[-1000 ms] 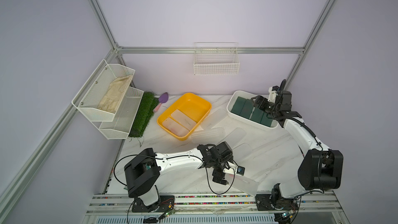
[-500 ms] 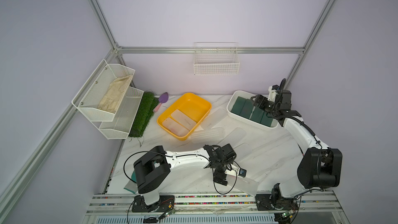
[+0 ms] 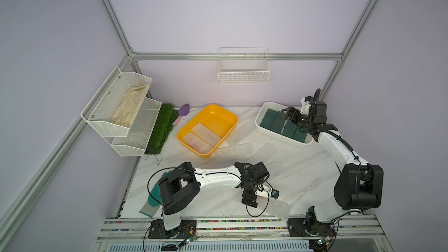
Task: Place the pencil cases by color into the storage box
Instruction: Pick up the pencil case from the center of the board.
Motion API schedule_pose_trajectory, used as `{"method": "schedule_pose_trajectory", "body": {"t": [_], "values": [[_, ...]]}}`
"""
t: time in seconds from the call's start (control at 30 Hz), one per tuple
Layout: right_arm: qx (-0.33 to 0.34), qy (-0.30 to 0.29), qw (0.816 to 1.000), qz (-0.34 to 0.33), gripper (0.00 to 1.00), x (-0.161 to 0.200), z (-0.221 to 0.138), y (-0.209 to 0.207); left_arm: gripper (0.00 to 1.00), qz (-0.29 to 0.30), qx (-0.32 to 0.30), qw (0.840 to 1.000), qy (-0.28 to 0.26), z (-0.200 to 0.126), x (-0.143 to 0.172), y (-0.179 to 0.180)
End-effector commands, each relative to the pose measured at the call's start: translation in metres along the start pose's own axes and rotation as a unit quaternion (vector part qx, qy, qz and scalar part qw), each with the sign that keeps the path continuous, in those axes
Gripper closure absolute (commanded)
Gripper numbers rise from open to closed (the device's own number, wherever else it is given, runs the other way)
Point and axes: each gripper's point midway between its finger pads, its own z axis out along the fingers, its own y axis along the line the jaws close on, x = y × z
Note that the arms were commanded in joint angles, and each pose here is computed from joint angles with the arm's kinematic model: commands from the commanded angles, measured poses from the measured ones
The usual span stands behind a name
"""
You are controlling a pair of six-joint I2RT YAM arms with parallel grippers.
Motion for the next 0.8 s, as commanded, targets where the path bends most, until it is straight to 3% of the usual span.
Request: {"method": "schedule_pose_trajectory", "body": {"t": [0.0,0.5,0.77], "values": [[-0.011,-0.022,1.000,-0.009,0.09,-0.019,-0.002,0.008,0.02,0.017,-0.009,1.000,-0.008,-0.004,-0.014,0.008],[-0.007,-0.017,1.000,-0.009,0.09,-0.015,0.005,0.003,0.03,0.016,0.003,1.000,0.011,0.012,-0.014,-0.003],[-0.008,-0.016,1.000,-0.008,0.09,-0.014,0.005,0.003,0.11,0.006,0.004,1.000,0.018,0.015,-0.013,-0.001]]}}
